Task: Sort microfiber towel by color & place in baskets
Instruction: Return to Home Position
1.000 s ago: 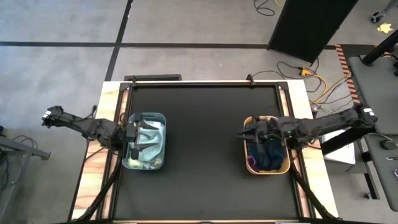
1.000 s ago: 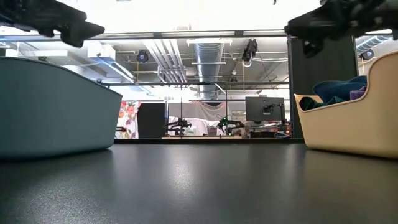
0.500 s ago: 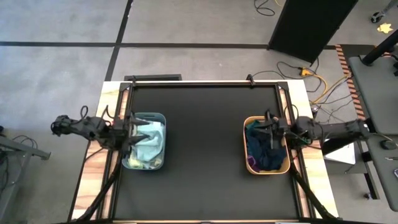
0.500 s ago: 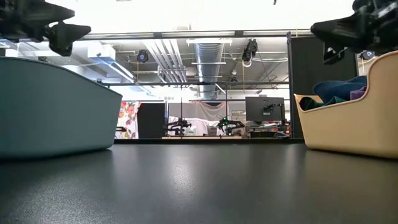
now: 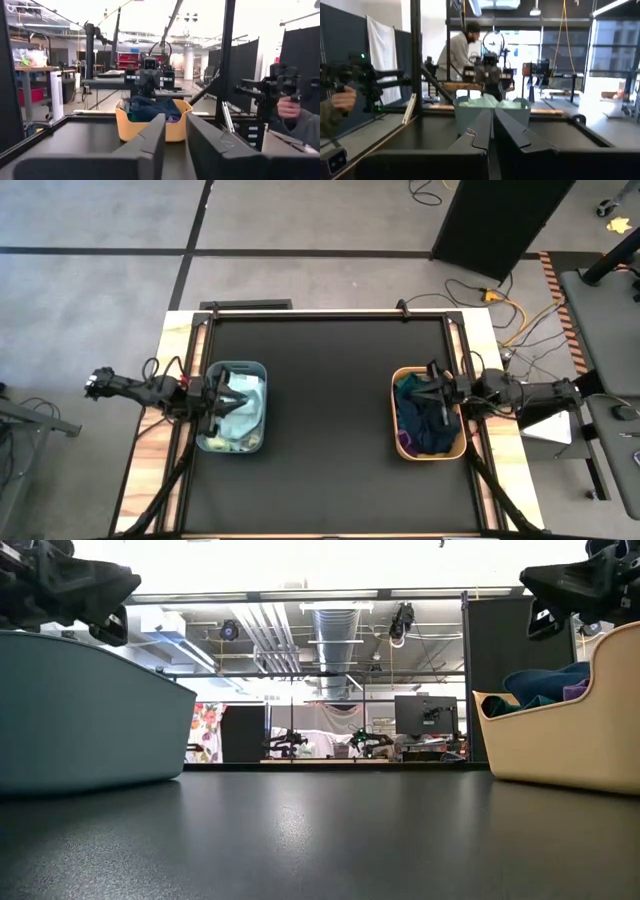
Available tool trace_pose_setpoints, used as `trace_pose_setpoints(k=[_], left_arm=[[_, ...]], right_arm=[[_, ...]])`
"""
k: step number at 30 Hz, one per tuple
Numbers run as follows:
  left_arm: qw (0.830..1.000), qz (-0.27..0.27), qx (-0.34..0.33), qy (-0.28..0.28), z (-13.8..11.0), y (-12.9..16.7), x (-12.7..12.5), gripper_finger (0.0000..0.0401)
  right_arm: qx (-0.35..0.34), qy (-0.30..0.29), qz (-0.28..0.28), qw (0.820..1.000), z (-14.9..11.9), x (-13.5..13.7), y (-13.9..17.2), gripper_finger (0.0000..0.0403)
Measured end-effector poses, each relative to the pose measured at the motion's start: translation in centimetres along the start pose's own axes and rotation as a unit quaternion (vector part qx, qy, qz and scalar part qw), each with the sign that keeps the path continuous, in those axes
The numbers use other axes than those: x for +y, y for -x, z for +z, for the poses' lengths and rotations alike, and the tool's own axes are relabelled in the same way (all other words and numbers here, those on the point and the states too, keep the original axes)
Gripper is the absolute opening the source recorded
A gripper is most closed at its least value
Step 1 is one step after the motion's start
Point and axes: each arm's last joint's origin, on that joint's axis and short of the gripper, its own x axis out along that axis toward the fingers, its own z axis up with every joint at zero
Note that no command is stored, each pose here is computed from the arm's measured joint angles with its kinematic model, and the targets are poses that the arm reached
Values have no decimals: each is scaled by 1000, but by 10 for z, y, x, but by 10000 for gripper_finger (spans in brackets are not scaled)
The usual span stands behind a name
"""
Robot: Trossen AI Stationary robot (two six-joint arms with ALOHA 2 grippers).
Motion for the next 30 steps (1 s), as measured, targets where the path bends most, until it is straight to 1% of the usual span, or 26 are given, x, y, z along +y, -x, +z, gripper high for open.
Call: trace_pose_setpoints(k=[3, 6, 7, 10, 13, 17, 20, 25, 30], left_arm=[[1000, 0, 1, 5, -1, 0, 0, 41], [1000, 4, 26, 6, -5, 0, 0, 26], [999, 15, 35, 9, -7, 0, 1, 22], [996, 48, 66, 38, -14, 0, 3, 17], [992, 57, 76, 88, -16, 0, 3, 17], [990, 61, 83, 98, -15, -1, 3, 16], [990, 62, 84, 98, -13, -1, 3, 16], [990, 62, 87, 97, -12, -2, 3, 16], [989, 62, 92, 96, -13, -3, 3, 16]], right_arm=[[-7, -5, 0, 1000, 1, 0, 1, 10], [1, -13, 0, 1000, 0, 0, 0, 11], [7, -17, 0, 1000, -1, 0, 0, 11], [31, -38, 0, 999, -6, 0, -1, 11], [63, -35, -1, 997, -12, 0, -2, 11], [111, -32, 0, 993, -21, 0, -3, 11], [143, -66, -5, 988, -27, 0, -2, 11], [162, -142, -20, 976, -31, 0, -4, 11], [173, -168, -25, 970, -33, 0, -4, 11]])
